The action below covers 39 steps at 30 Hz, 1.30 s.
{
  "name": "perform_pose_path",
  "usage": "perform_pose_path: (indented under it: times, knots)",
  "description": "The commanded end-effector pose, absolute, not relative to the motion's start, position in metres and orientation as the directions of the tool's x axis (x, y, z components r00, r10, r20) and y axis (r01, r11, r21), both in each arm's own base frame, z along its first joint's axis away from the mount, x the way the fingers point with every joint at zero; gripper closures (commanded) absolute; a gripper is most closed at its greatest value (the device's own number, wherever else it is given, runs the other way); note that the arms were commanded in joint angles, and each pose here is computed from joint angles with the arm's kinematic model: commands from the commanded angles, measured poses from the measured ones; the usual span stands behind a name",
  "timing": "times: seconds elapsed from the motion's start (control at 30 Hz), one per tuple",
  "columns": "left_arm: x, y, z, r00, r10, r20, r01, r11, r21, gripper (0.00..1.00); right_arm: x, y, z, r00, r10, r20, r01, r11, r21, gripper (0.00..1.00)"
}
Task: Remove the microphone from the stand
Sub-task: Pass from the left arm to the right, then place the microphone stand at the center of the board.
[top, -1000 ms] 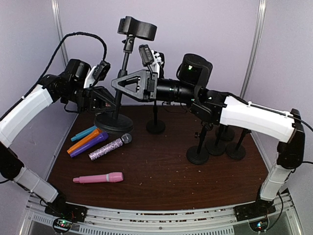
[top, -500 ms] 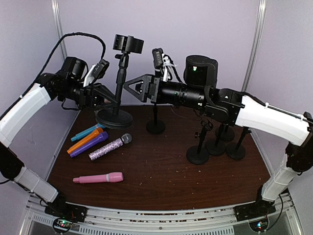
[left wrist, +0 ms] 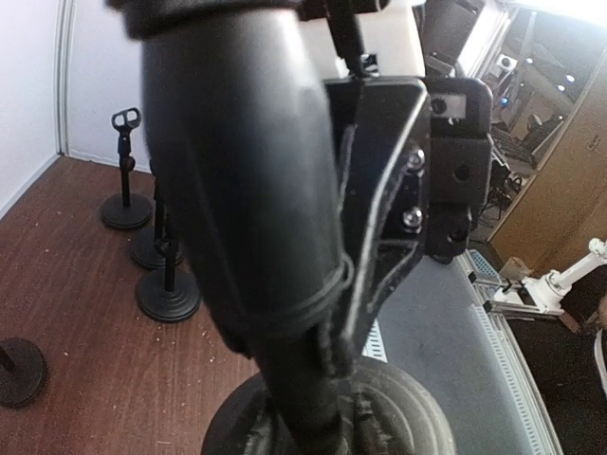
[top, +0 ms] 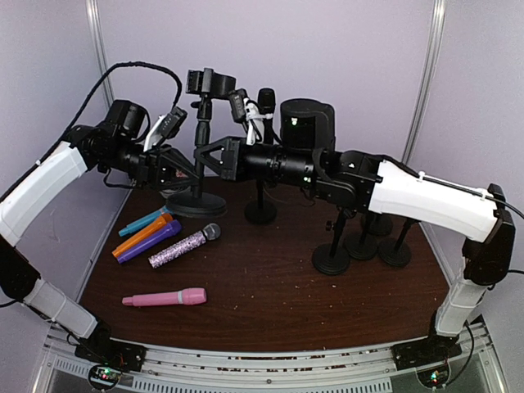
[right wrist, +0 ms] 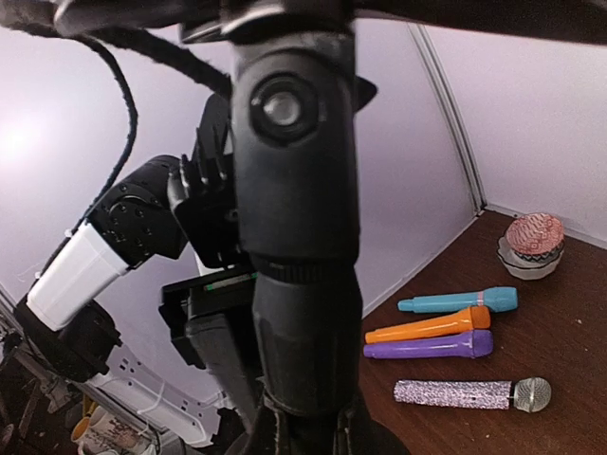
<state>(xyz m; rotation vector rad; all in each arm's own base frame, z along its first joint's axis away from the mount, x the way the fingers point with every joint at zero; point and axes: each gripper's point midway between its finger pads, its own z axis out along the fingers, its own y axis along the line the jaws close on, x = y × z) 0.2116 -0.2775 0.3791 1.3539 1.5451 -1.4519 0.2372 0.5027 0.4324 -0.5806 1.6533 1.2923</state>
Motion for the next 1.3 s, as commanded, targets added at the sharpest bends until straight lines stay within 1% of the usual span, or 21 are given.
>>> perform_pose_path:
  times: [0.0,0.07,0.1,0.13,0.23,0.33,0.53,0.67,0.83,0.9,1.1,1.17,1.27]
  knots:
    - [0.233,-0.271,0.356,-0.240,0.304,-0.922,0.965,-0.024,-0.259,0.48,0.251,0.496,0.428,-0.394,0.184,-0.901,-0.787,0.439,0.434,1.00]
    - [0.249,-0.264,0.339,-0.274,0.346,-0.897,0.961,0.064,-0.269,0.22,0.260,0.492,0.410,-0.368,0.157,-0.916,-0.767,0.506,0.395,1.00]
    - [0.258,-0.258,0.329,-0.287,0.370,-0.884,0.958,0.113,-0.264,0.13,0.265,0.490,0.397,-0.360,0.135,-0.923,-0.754,0.540,0.373,1.00]
    - [0.264,-0.254,0.322,-0.301,0.381,-0.874,0.953,0.142,-0.267,0.12,0.270,0.486,0.386,-0.349,0.123,-0.929,-0.738,0.574,0.353,1.00]
    - [0.278,-0.240,0.311,-0.339,0.383,-0.859,0.939,0.200,-0.281,0.10,0.282,0.475,0.358,-0.307,0.092,-0.947,-0.694,0.660,0.289,1.00]
    - [0.284,-0.232,0.303,-0.344,0.400,-0.849,0.934,0.242,-0.264,0.10,0.297,0.459,0.332,-0.273,0.069,-0.959,-0.625,0.746,0.231,1.00]
    - [0.288,-0.228,0.293,-0.340,0.426,-0.839,0.932,0.269,-0.241,0.10,0.330,0.422,0.275,-0.246,0.041,-0.968,-0.446,0.882,0.151,1.00]
    - [0.288,-0.228,0.290,-0.338,0.432,-0.836,0.933,0.270,-0.238,0.12,0.343,0.400,0.235,-0.228,0.041,-0.973,-0.352,0.928,0.121,1.00]
    - [0.286,-0.228,0.291,-0.321,0.435,-0.841,0.939,0.260,-0.224,0.14,0.351,0.375,0.205,-0.180,0.063,-0.982,-0.253,0.961,0.108,1.00]
    - [0.286,-0.228,0.292,-0.309,0.436,-0.845,0.943,0.255,-0.214,0.14,0.352,0.370,0.197,-0.159,0.073,-0.985,-0.227,0.968,0.108,1.00]
    - [0.286,-0.228,0.297,-0.295,0.433,-0.852,0.947,0.253,-0.199,0.14,0.349,0.365,0.164,-0.179,0.071,-0.981,-0.201,0.974,0.107,1.00]
    - [0.286,-0.228,0.298,-0.292,0.432,-0.853,0.947,0.254,-0.196,0.14,0.345,0.366,0.153,-0.185,0.061,-0.981,-0.201,0.975,0.098,0.94]
    - [0.286,-0.228,0.302,-0.284,0.430,-0.857,0.949,0.254,-0.187,0.14,0.338,0.368,0.137,-0.212,0.046,-0.976,-0.212,0.973,0.092,0.81]
